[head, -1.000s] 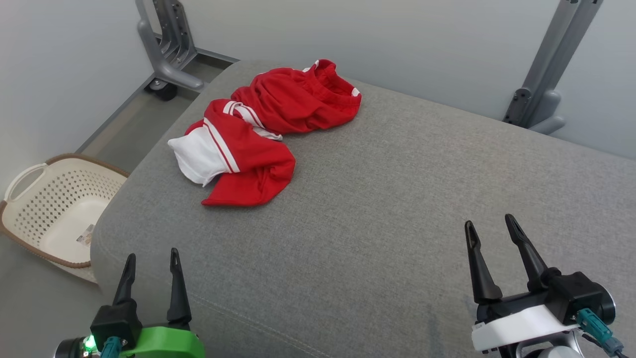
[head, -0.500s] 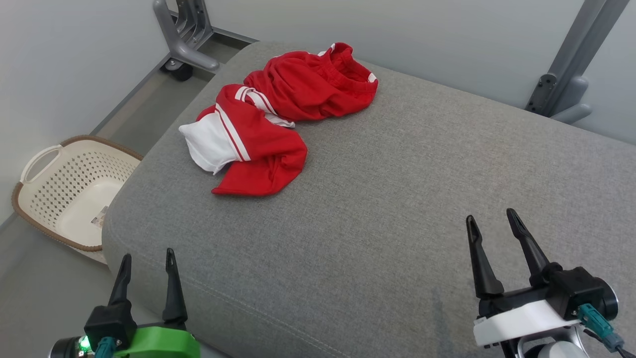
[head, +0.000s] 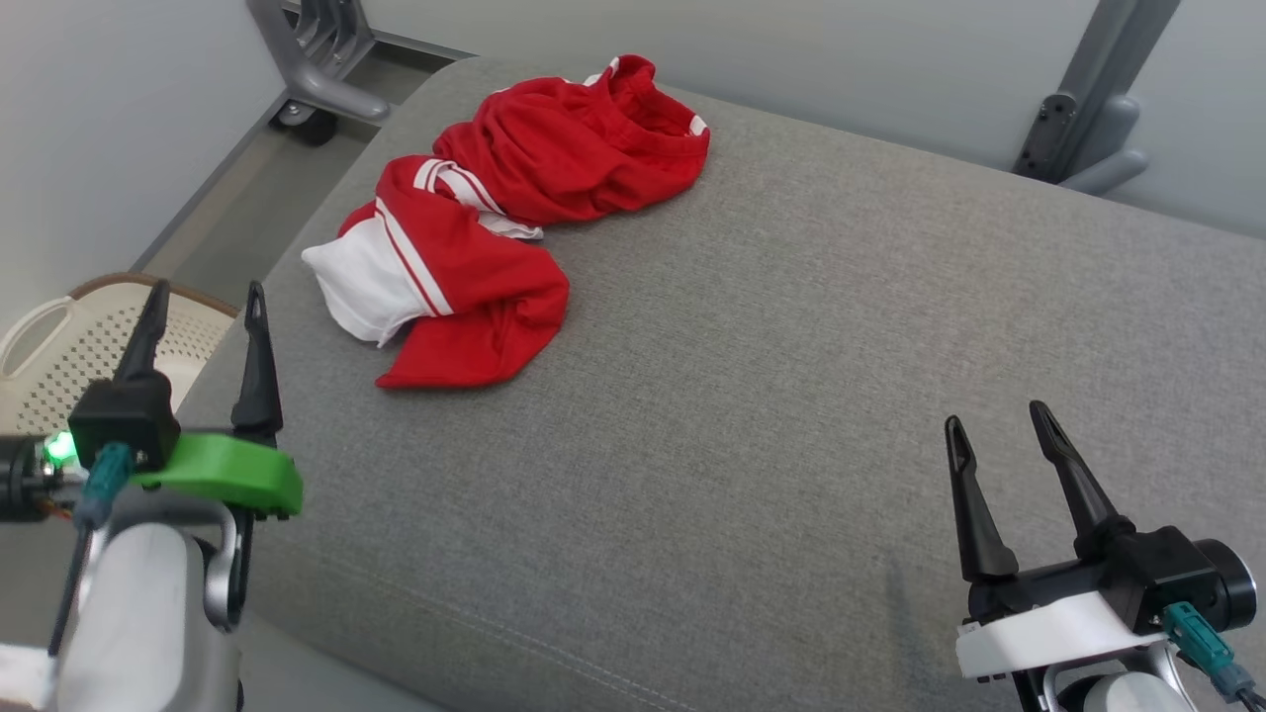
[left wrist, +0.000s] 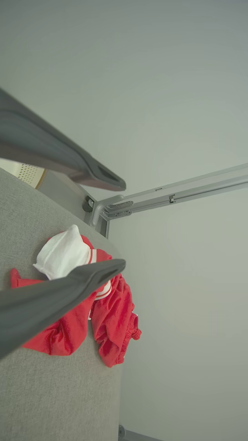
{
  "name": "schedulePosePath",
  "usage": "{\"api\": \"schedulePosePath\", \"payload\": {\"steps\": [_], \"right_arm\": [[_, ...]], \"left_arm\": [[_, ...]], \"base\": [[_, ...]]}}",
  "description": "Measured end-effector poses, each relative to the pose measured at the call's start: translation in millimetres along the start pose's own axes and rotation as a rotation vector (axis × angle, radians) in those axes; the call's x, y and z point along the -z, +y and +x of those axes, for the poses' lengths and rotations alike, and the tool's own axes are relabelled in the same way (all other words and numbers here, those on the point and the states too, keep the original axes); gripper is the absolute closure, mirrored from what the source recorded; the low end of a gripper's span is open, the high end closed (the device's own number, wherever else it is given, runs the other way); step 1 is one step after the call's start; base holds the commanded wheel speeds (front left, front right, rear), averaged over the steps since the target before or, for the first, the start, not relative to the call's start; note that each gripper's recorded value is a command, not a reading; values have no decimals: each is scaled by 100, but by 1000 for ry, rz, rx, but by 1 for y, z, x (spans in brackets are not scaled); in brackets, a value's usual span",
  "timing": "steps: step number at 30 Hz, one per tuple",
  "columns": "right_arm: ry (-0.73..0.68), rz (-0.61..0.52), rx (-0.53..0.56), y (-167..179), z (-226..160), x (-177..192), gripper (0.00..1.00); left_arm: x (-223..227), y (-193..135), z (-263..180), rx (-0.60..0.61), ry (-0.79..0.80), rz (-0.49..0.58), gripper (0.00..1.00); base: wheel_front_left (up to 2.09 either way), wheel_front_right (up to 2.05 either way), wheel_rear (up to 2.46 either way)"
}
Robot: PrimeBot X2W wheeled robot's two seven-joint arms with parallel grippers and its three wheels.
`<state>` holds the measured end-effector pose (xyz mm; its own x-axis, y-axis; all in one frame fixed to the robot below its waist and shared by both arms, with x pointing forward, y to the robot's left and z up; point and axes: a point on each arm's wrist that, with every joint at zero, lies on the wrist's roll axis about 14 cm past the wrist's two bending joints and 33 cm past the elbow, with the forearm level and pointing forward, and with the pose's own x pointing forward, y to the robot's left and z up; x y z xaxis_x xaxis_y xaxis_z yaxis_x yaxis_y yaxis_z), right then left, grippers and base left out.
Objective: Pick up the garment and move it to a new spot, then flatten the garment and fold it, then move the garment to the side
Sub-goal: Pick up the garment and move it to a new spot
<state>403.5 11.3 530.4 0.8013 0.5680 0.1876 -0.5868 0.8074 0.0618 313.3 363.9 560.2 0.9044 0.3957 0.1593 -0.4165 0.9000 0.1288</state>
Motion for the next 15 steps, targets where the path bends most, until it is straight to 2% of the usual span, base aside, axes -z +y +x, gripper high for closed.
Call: {"api": "schedulePosePath", "payload": {"steps": [7,11,15], "right_arm": [[14,-26,46,-18,-4,7,0],[26,-49,82,-32,-7,11,0],[37,-65,123,-48,-11,16,0]], "left_arm": [[6,-16,55,92,96,65,0],[23,-29,83,108,189,5,0],[58,-43,96,131,322,-1,0]], "base": [[0,0,0],[0,0,0],[0,0,0]]}}
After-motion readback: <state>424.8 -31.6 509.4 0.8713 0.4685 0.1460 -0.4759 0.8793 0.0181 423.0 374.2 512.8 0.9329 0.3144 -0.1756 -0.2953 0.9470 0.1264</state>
